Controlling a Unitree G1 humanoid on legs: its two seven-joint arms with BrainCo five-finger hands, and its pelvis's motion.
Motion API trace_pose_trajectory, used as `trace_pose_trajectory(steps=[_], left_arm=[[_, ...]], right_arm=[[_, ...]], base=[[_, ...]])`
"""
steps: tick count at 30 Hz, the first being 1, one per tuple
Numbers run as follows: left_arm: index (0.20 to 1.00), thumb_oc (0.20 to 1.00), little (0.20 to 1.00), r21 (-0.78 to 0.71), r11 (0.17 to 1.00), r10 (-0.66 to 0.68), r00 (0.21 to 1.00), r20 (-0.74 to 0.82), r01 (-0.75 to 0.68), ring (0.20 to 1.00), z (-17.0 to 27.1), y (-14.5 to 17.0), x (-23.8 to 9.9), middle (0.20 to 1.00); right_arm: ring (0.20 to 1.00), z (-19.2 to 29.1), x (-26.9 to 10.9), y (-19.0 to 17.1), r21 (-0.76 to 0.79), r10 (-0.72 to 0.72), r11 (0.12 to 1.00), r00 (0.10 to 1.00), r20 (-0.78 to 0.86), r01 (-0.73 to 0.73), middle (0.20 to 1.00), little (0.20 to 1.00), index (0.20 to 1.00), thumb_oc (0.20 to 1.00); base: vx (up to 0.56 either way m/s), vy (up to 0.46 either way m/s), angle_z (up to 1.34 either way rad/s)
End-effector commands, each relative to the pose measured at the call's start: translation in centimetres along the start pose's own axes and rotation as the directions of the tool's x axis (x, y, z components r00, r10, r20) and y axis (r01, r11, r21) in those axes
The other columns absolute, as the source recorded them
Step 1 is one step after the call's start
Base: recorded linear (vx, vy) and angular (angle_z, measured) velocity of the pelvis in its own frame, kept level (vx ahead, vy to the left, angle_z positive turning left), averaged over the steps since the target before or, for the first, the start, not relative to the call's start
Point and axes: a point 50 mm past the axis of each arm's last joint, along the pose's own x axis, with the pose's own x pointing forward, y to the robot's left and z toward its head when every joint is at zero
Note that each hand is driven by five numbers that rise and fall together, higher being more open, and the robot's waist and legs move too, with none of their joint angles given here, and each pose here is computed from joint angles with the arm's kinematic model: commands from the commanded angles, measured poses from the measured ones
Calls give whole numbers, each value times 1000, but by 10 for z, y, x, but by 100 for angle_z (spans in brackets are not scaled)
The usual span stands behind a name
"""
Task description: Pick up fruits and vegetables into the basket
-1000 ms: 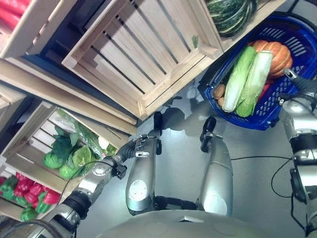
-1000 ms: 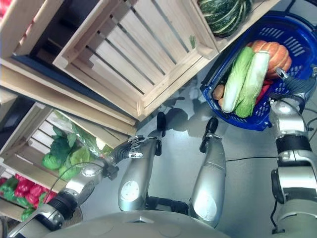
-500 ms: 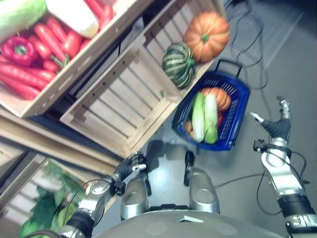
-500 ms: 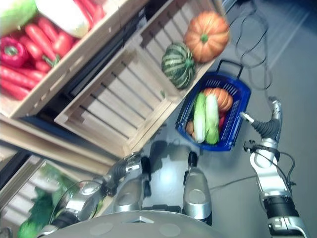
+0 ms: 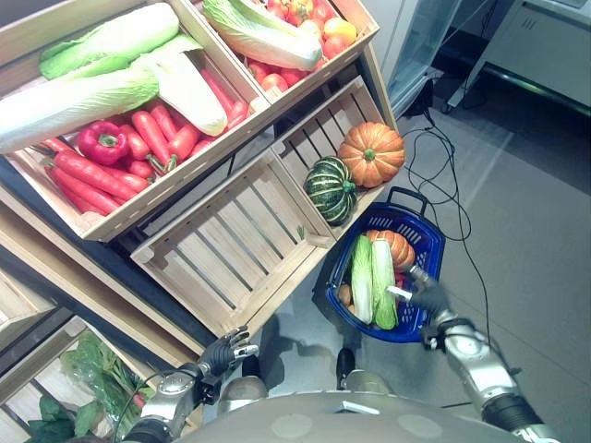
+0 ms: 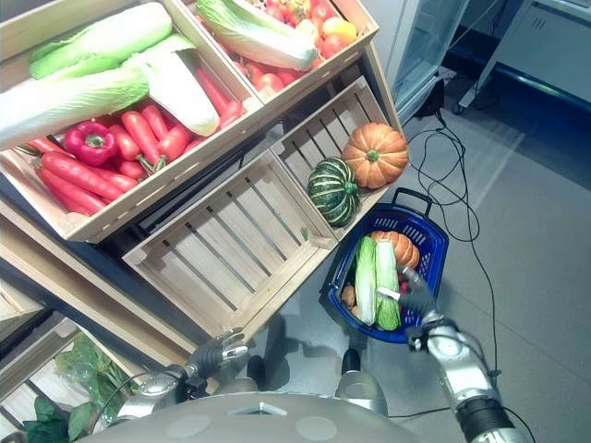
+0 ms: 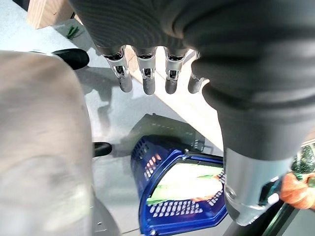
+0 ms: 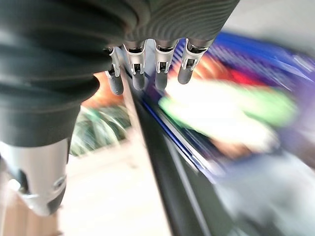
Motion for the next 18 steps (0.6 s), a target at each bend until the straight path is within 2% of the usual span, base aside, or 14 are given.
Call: trace_pose_trajectory(steps=[1, 6, 10, 12, 18], left_arm=[[1000, 1000, 1000, 36, 999, -18, 999, -33, 19, 1000, 6, 5, 4, 1000], [1000, 1000, 1000, 83, 994, -53, 988, -147, 65, 1000, 3, 0, 14, 1000], [1000, 1000, 1000, 54, 995, -75, 979, -192, 87, 1000, -1, -6, 17, 1000], [1000, 1000, 1000, 3, 996, -91, 971, -223, 94, 1000, -5, -10, 19, 1000], [1000, 1000, 1000, -15, 992, -120, 944, -309, 121, 1000, -14, -15, 20, 1000]], right_arm=[[1000, -7, 6, 20, 73, 134, 989, 989, -56, -130, 1000, 1000, 1000, 1000], [1000, -44, 10, 38, 207, 201, 967, 948, -247, -151, 1000, 1000, 1000, 1000], [1000, -58, 7, 41, 255, 240, 953, 920, -310, -163, 1000, 1000, 1000, 1000], [1000, -72, 1, 44, 295, 304, 935, 873, -381, -197, 1000, 1000, 1000, 1000], [1000, -84, -6, 47, 345, 362, 913, 819, -446, -216, 1000, 1000, 1000, 1000]], base=[[-49, 47, -2], [-43, 52, 1], [-28, 49, -1], [-32, 52, -2], [2, 15, -5]])
